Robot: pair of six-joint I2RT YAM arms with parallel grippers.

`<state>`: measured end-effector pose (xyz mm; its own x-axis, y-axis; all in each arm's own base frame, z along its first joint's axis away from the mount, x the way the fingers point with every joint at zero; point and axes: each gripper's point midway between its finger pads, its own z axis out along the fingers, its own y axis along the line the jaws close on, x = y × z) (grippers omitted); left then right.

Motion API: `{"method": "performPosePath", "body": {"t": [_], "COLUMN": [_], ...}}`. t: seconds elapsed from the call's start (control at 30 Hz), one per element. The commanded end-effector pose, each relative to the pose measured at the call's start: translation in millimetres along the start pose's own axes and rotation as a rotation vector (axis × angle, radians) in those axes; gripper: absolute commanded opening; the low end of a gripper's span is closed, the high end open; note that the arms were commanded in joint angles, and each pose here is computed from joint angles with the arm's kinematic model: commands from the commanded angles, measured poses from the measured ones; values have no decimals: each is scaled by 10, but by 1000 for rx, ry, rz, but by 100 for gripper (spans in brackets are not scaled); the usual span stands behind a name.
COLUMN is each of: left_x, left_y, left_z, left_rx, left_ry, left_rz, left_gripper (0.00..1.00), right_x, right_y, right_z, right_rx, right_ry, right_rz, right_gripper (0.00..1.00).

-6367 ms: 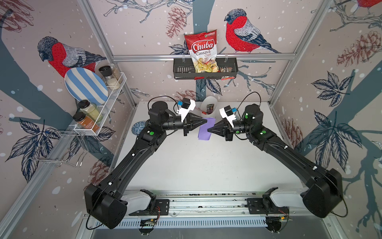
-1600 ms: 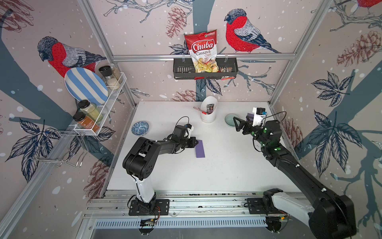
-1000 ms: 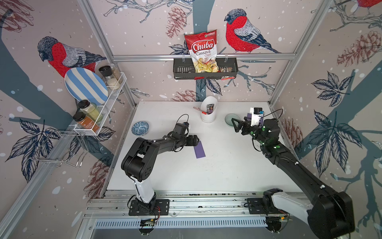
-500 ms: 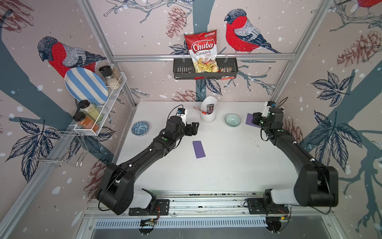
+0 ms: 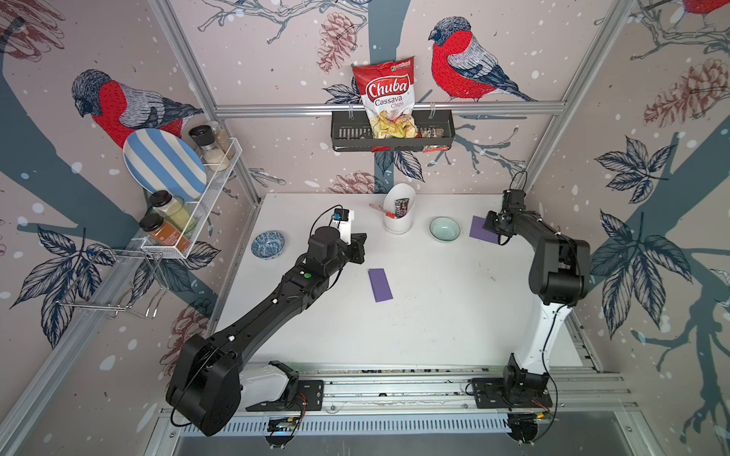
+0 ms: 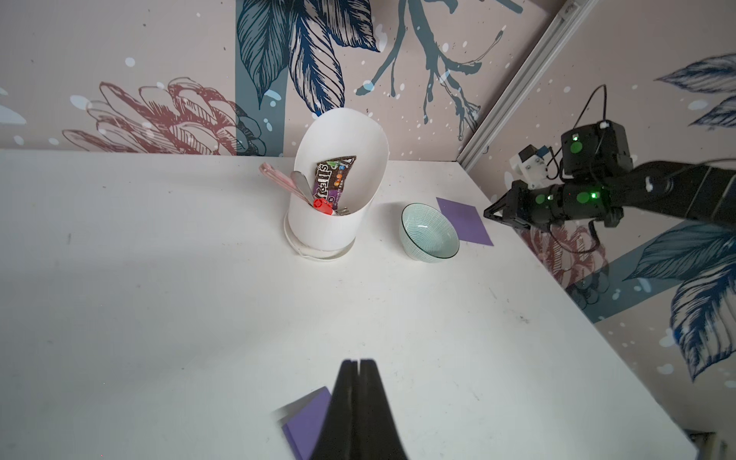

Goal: Fold the square paper along the opposite sides
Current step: Move the paper at the center of the board.

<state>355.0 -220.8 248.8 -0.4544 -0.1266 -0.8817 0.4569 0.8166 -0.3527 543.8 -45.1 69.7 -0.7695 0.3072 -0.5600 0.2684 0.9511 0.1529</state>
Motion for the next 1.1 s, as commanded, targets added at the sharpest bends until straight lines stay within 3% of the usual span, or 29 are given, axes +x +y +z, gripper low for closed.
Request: {"method": "performPosePath", "body": {"t": [0.0, 0.23, 0.47, 0.73, 1.07], "left_x": [-131, -104, -63, -51, -64], "left_y": [-94, -102, -97, -130, -200], "left_z": [-15, 16, 51, 70, 35], "left_rx": [44, 57, 59, 77, 110], "left_ry": [-55, -50, -37, -24, -20], "left_rz": [14, 19, 21, 21, 11], "left_gripper": [0, 0, 0, 0, 0], "right_x": [120, 131, 354, 1051, 1897], "right_y": [-186, -307, -245, -69, 233], "right_z": [171, 553, 632, 370, -132], "right_rx": [67, 137, 192, 286, 284], "right_ry": [88, 171, 251, 328, 385], "right_rz": [-21, -67, -154, -302, -429], "right_gripper": [0, 0, 0, 0, 0]}}
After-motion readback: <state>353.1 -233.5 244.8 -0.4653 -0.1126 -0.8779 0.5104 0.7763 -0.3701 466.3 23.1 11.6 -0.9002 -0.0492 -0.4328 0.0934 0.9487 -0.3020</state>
